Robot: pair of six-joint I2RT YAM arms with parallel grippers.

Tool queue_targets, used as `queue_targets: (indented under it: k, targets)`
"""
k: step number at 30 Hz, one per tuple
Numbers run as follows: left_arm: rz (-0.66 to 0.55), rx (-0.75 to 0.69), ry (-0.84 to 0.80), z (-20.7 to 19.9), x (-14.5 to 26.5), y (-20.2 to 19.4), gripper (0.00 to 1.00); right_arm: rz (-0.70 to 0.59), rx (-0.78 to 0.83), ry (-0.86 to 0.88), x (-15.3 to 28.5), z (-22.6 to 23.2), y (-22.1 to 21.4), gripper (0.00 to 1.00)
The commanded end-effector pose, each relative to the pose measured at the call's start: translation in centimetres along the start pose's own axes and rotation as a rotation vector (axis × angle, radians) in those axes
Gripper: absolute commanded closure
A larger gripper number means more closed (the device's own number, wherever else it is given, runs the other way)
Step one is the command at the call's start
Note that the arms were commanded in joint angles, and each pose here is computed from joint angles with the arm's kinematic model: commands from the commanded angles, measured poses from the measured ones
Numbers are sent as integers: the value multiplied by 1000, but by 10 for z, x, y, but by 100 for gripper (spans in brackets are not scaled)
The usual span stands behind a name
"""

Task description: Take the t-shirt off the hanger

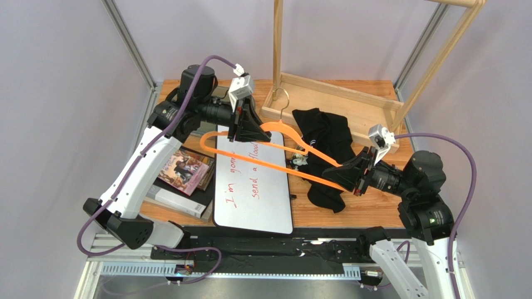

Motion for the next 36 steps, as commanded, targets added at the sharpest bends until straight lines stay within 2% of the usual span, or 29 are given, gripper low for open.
queue_targets:
  k: [1, 5, 6, 8, 15, 19, 21, 24, 25, 26, 27, 30, 32, 34, 36]
  targets:
    - [-73, 24, 197, 11, 7, 29, 67, -128, 58, -91, 6, -2, 10, 100]
    - [-78, 76, 339, 16, 14, 30, 51, -147, 57, -113, 8, -3, 11, 100]
    - [-79, 83, 366, 16, 16, 29, 44, -147, 53, -117, 7, -4, 11, 100]
    - [-100, 80, 431, 10, 23, 35, 40, -144, 45, -115, 6, -4, 11, 100]
    - [-281, 18, 486, -21, 39, 66, 44, -132, 31, -117, 6, -5, 9, 100]
    - [-368, 34, 507, -32, 38, 82, 44, -126, 25, -100, 6, -2, 9, 100]
    - [-391, 35, 495, -34, 34, 92, 43, -122, 26, -83, 7, 2, 9, 100]
    - [-364, 1, 401, -34, 26, 106, 41, -115, 37, -57, 8, 7, 9, 100]
    - [-312, -57, 305, -30, 16, 103, 39, -109, 40, -50, 8, 8, 9, 100]
    - [-291, -117, 256, -39, 20, 114, 39, -96, 44, -26, 9, 11, 7, 100]
    - [-256, -140, 225, -30, 14, 112, 39, -92, 46, -13, 9, 14, 7, 100]
    - [-219, -271, 211, -33, 21, 128, 38, -71, 46, 11, 11, 19, 6, 100]
    - [-239, -329, 222, -36, 28, 140, 31, -53, 47, 29, 12, 23, 5, 100]
    - [-252, -338, 183, -33, 26, 144, 25, -42, 44, 49, 12, 25, 4, 100]
    - [-243, -320, 118, -26, 19, 146, 25, -34, 42, 70, 12, 26, 4, 100]
Point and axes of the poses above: each gripper's point midway between its finger pads, its own x axis back along the fingers, its own z axis along the line the jaws close on, y = z × x, the point moved 6 cm from there along x, back along the fingers, and after that the axes turned 10 degrees about -x, right-handed, at the moved point
